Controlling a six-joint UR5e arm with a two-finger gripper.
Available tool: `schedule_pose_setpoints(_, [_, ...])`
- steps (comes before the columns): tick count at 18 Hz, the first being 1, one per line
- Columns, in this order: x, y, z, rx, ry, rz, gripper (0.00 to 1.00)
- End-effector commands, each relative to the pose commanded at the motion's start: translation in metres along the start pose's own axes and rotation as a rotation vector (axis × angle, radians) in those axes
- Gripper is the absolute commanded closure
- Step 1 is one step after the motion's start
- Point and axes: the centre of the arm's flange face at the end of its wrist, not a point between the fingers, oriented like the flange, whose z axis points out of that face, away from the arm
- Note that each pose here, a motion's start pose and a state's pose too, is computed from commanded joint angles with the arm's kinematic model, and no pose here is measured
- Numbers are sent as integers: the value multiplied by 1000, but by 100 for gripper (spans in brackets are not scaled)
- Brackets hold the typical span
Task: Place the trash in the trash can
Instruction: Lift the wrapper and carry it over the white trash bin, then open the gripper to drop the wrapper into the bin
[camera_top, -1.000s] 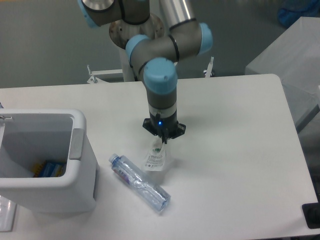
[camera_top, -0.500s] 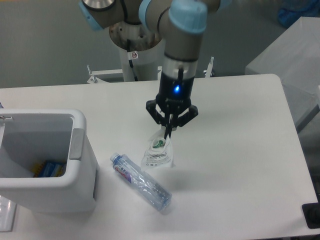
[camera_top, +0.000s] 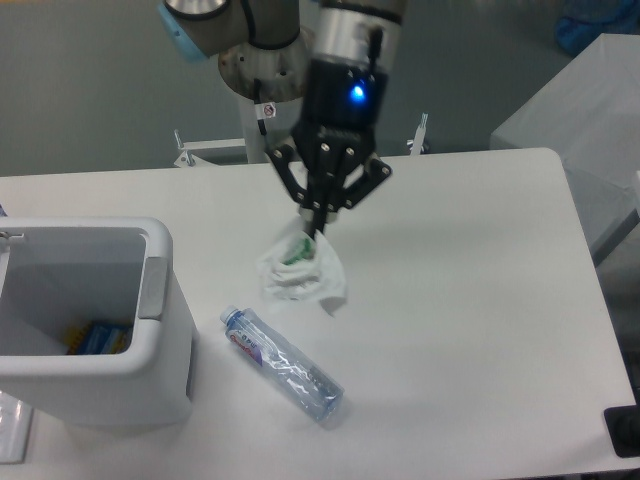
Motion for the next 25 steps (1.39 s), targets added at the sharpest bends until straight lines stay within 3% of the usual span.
schedule_pose_setpoints(8, [90,41,72,-144,137,115,100])
schedule_pose_setpoints(14, [108,63,111,-218,167,135,98])
schedule_pose_setpoints(16, [109,65,116,-226,171,139,81])
schedule_pose_setpoints(17, [110,63,116,-221,172,149,67])
schedule_pose_setpoints(18, [111,60,114,-214,174,164,43])
schedule_pose_setpoints(19, [111,59,113,-210,173,177,32])
schedule_pose_setpoints(22, [109,58,112,-209,153,177,13])
schedule_pose_setpoints(25, [109,59,111,-209,145,174,8])
